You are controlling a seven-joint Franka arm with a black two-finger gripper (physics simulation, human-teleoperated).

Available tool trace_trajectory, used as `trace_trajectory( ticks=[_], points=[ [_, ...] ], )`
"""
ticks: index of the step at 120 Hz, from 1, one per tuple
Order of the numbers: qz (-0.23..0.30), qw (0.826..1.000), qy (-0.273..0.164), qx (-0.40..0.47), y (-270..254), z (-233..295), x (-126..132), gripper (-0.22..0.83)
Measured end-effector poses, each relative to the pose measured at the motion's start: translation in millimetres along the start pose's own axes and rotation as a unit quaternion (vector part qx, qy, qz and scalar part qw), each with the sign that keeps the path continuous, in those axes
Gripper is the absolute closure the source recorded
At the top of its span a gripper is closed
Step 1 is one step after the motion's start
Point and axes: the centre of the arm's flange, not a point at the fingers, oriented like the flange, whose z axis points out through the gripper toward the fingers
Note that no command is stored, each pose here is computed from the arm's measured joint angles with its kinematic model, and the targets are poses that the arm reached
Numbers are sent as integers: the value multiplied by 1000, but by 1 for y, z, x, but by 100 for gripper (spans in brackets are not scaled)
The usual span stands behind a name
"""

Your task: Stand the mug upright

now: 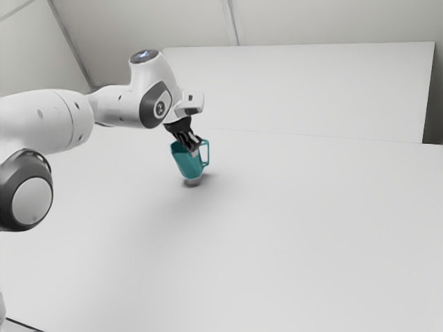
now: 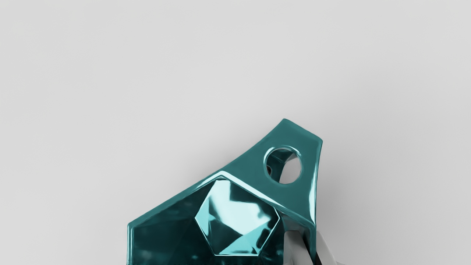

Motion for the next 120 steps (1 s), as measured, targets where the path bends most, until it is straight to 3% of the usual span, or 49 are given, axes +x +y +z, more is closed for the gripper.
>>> trace_trajectory(
  ticks=[40, 61, 74, 92, 120],
  points=[
    [-32, 999, -8, 13, 7, 25, 5, 78],
    [-41, 999, -5, 16, 8, 23, 7, 40],
    [-44, 999, 2, 18, 7, 14, 9, 24],
    [-57, 998, 23, 25, -7, -35, 2, 12],
    [-78, 996, 27, 28, -29, -177, -51, 4]
  ],
)
